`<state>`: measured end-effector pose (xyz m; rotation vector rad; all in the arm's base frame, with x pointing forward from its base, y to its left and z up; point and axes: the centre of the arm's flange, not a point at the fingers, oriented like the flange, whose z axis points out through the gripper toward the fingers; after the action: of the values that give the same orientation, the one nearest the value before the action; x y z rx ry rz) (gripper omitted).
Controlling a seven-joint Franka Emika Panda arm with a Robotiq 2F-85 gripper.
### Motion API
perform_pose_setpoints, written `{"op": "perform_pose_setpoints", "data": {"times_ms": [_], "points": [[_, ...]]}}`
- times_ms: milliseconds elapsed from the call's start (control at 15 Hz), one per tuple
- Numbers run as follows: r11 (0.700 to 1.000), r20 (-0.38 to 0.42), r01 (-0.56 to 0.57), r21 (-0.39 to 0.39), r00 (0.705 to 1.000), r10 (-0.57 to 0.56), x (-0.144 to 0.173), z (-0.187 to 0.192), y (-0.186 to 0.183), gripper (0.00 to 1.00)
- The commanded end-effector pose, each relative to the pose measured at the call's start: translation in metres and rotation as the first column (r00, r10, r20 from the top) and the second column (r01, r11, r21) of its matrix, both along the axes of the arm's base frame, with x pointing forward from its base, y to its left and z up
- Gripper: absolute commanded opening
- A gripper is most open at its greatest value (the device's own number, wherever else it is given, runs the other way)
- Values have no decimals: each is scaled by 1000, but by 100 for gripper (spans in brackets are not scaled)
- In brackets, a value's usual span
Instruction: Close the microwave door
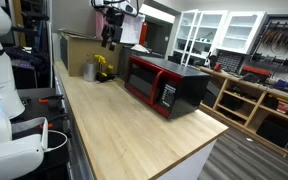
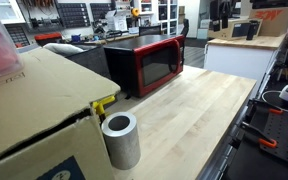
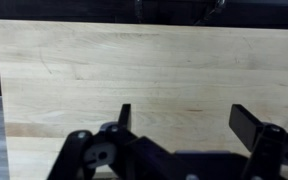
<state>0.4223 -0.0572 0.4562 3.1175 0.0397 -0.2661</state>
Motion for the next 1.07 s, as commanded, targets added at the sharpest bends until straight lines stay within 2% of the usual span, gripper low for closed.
{"op": "perform_pose_setpoints", "data": {"times_ms": [0, 333, 667, 1000], "points": [[999, 3, 23, -28, 1000, -23, 2, 34, 1, 100], [999, 104, 24, -45, 994, -19, 10, 69, 2, 100], [998, 212, 24, -52, 977, -13, 11, 100, 0, 100], [998, 282, 29, -55, 959, -12, 8, 114, -4, 100]]}}
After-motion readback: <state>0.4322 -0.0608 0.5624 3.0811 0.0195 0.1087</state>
